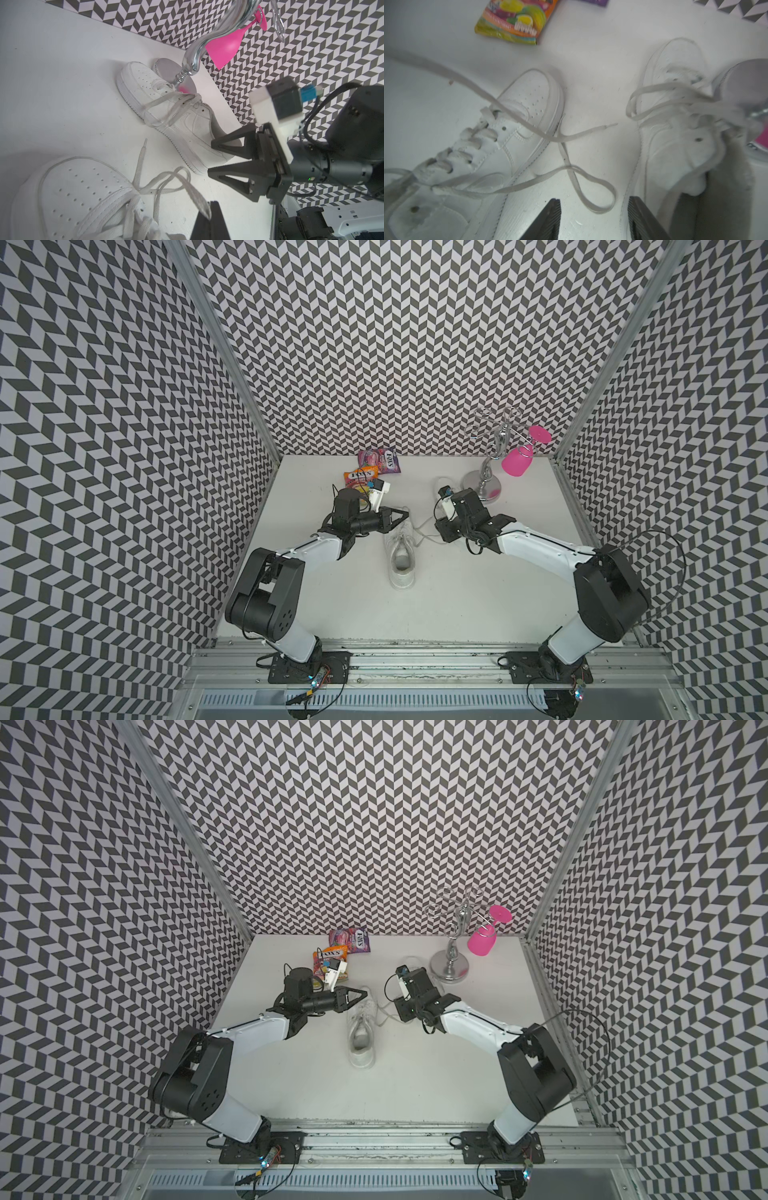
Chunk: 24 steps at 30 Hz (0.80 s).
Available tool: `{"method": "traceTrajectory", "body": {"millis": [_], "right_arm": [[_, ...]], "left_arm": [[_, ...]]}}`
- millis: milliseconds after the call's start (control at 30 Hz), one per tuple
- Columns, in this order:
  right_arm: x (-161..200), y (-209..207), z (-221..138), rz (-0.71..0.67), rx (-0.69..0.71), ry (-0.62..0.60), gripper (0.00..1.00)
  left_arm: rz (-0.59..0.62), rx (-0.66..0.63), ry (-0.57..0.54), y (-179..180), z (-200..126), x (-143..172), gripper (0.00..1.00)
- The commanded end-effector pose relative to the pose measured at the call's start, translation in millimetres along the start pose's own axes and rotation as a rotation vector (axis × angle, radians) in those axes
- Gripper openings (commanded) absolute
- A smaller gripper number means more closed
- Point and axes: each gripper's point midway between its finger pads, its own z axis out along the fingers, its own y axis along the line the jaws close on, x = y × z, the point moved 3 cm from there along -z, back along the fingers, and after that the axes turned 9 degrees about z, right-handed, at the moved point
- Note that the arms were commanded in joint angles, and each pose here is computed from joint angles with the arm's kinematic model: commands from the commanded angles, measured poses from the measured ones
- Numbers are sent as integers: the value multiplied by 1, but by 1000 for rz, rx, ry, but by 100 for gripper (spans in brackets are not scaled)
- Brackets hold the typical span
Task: Tie the shoes
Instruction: Cross the shoelace with the shoelace.
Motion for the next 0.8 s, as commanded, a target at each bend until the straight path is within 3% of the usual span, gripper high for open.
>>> {"method": "traceTrajectory", "body": {"millis": [0,333,533,767], "right_arm": [[9,4,19,-42,19,53,56],[11,-3,60,-143,141,184,61],[27,3,63,-133,87,231,49],[50,6,66,-117,49,279,46]], "left_arm": [[25,24,-33,-6,-4,-9,0],[21,15,-40,-2,-8,-10,0],[20,11,-40,0,-8,-10,0],[20,14,-40,1,-8,-10,0]]}}
